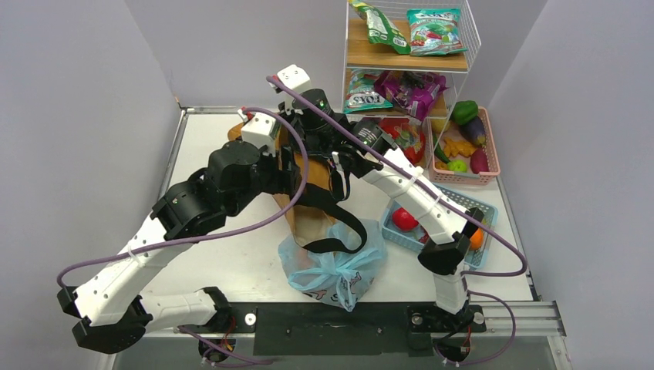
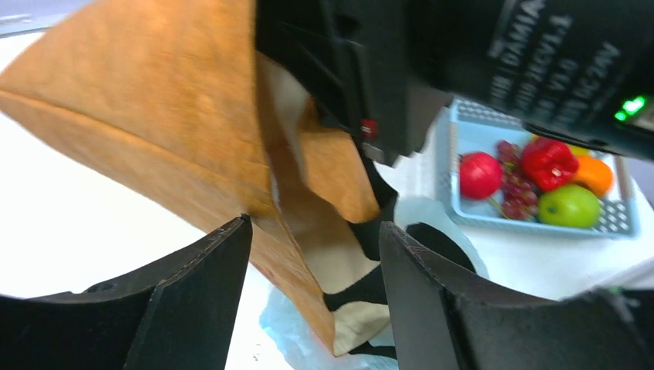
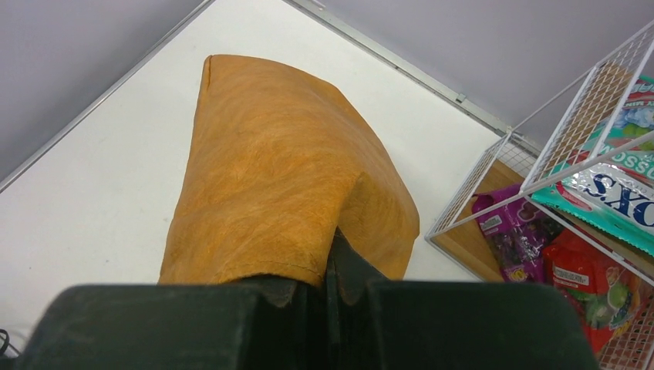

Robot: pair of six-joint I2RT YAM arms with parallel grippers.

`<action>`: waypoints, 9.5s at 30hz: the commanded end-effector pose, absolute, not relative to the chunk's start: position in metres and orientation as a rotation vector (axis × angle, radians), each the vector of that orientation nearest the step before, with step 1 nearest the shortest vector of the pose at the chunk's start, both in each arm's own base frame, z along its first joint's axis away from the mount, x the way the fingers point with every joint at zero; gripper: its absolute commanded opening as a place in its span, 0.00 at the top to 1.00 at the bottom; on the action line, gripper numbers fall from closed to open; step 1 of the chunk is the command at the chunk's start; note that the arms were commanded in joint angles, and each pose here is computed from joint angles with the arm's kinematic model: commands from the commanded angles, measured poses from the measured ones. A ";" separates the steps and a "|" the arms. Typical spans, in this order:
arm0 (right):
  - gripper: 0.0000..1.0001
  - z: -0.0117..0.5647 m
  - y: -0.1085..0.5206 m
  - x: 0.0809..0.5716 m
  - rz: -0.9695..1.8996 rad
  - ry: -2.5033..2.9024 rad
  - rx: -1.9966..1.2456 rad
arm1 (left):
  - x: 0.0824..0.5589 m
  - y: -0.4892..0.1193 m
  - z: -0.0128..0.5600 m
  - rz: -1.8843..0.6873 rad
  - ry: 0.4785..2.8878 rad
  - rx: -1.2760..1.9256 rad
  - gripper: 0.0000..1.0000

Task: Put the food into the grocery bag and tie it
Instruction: Adjust the grocery bag at the center of the board, then pick up the snack from the shelf, then place the snack in the grocery bag.

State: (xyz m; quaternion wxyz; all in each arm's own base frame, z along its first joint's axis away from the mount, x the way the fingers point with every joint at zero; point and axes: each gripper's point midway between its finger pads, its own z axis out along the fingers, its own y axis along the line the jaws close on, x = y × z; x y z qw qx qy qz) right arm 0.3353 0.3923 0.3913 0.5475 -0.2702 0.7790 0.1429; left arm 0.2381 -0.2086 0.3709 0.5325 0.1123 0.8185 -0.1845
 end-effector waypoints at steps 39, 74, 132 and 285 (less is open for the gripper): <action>1.00 0.404 0.404 0.302 0.745 1.754 -0.814 | 0.258 -0.099 0.355 -0.242 1.973 -0.102 1.00; 1.00 0.378 0.397 0.285 0.687 1.853 -0.840 | 0.213 -0.082 0.407 -0.267 1.991 0.042 1.00; 0.04 0.499 0.183 0.485 0.264 1.583 -0.037 | 0.233 -0.142 0.351 -0.572 2.054 -0.009 1.00; 0.64 0.463 0.465 0.306 1.845 1.654 -0.583 | 0.326 -0.091 0.375 -0.680 2.015 -0.063 1.00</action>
